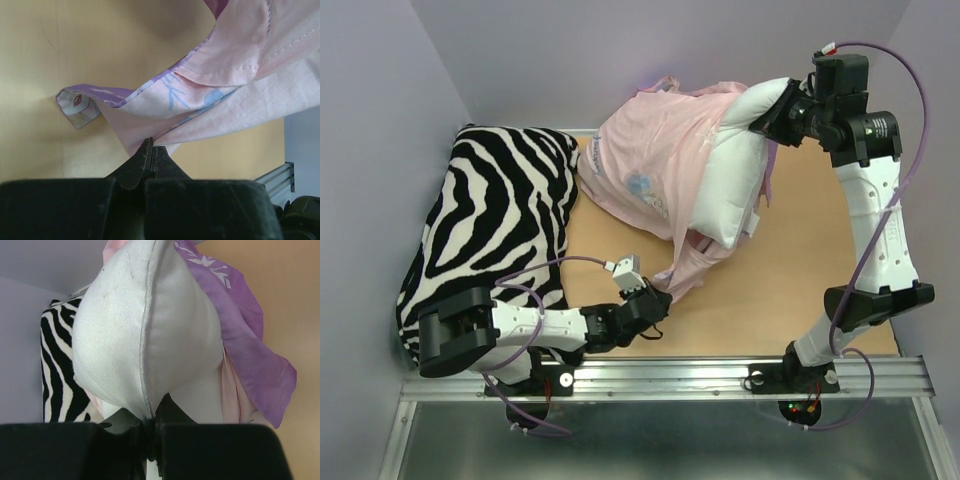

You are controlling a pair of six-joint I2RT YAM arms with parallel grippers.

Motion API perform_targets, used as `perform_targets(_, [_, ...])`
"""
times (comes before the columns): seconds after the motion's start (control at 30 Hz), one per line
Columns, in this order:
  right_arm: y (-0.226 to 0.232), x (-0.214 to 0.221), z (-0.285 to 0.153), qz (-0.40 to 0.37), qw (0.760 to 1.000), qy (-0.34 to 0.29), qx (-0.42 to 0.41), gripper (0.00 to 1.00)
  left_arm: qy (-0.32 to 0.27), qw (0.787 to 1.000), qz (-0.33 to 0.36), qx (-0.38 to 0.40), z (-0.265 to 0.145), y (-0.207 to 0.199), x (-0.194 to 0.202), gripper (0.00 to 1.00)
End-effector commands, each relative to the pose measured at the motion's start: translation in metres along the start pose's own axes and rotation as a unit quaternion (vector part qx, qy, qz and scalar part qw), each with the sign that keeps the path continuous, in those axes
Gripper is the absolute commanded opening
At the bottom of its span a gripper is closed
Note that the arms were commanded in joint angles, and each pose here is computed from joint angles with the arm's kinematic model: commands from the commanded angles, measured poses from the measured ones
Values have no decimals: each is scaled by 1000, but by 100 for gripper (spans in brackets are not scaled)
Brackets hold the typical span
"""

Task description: Remove the pillowcase from the pillow

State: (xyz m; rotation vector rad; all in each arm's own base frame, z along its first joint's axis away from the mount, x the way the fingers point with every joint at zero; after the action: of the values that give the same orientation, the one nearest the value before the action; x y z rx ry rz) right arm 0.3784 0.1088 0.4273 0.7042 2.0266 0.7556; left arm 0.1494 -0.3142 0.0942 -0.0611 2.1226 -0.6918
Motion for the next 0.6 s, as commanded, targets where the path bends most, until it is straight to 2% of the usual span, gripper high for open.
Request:
perform_targets(0.0, [83,-90,-78,4,962,-213,-171,1,92,988,105,-64,-6,68,42,0])
perform_targets(0.1, [82,-67,-79,-6,968,-160,-192,1,69,992,99,-41,-2,49,18,0])
perform_targets(0.2, [60,-41,-63,-15,977,-117,-175,1,33,993,109,7,-7,7,-18,17])
perform_targets(0.23, [57,-38,-80,-19,975,-127,-181,1,27,993,113,17,-10,-3,-27,29])
perform_targets(0.27, [38,-31,-66,-20,980,-124,-153,0,14,992,120,39,-16,-22,-45,33])
perform_targets(0.33, [29,-26,-77,-25,979,-133,-152,1,5,990,130,62,-24,-39,-60,42])
perform_targets(0.4, [13,-14,-67,-25,984,-119,-133,0,-16,988,123,92,-38,-61,-84,45])
perform_targets(0.57, [-1,0,-70,-31,984,-112,-134,1,-45,982,131,132,-76,-87,-121,46])
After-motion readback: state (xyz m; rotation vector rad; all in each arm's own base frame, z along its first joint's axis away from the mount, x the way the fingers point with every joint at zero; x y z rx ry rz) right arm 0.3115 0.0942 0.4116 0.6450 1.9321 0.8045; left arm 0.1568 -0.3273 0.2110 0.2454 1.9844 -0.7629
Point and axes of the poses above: each gripper's point midway between its finger pads, its own z axis out along the fingers, its own y axis along the line the jaws close on, x = y × z, the point moved 2 cm from there along -z, back along the fingers, and after that the axes turned 15 degrees about z, right-handed, at the moved point
